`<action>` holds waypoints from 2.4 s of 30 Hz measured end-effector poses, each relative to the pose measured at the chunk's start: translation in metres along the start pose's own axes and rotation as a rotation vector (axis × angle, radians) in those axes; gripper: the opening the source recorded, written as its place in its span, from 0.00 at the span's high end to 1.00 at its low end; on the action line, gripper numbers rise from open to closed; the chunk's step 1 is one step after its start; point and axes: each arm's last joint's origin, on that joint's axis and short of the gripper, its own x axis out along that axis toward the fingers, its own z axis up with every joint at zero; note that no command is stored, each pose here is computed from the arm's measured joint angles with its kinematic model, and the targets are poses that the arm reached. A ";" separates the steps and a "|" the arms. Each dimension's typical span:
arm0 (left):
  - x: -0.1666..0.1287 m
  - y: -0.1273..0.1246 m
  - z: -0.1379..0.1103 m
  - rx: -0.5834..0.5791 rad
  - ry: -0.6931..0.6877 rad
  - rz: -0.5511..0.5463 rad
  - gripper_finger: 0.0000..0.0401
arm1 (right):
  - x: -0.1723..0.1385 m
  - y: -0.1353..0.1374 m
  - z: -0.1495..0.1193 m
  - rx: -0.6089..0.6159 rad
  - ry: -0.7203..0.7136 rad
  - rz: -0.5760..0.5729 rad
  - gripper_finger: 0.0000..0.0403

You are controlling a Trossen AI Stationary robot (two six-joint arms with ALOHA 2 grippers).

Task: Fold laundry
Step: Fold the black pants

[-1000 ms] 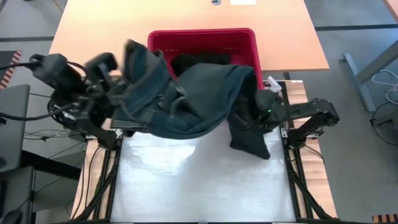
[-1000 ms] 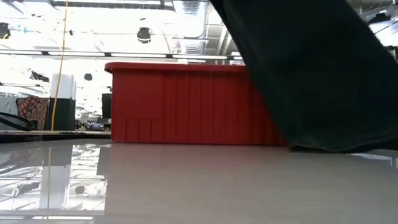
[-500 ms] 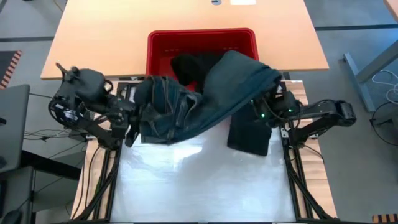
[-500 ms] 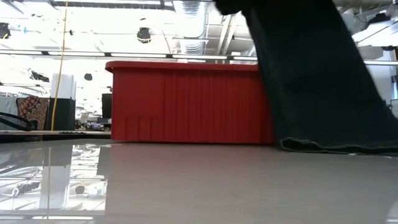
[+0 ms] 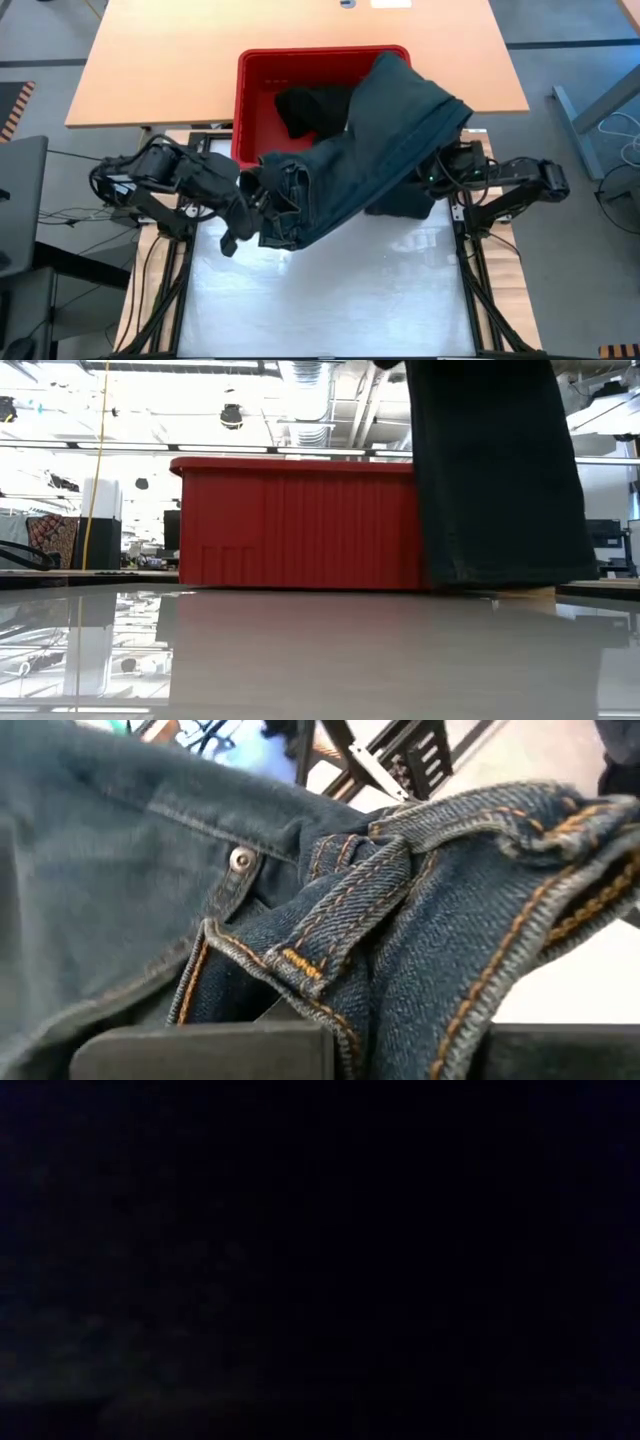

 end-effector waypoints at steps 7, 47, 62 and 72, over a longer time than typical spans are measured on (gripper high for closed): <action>-0.005 -0.001 -0.008 -0.161 0.082 0.016 0.98 | 0.007 0.005 0.029 -0.150 -0.093 0.025 0.94; -0.074 0.016 -0.029 -0.417 -0.262 0.156 0.56 | 0.003 0.000 0.071 -0.110 -0.065 0.435 0.95; 0.010 0.040 -0.096 -1.027 -0.998 0.086 0.56 | -0.045 -0.006 0.056 0.169 -0.010 0.747 0.95; 0.050 0.050 -0.105 -1.149 -1.003 -0.132 0.46 | -0.057 0.016 0.038 0.175 0.063 0.832 0.95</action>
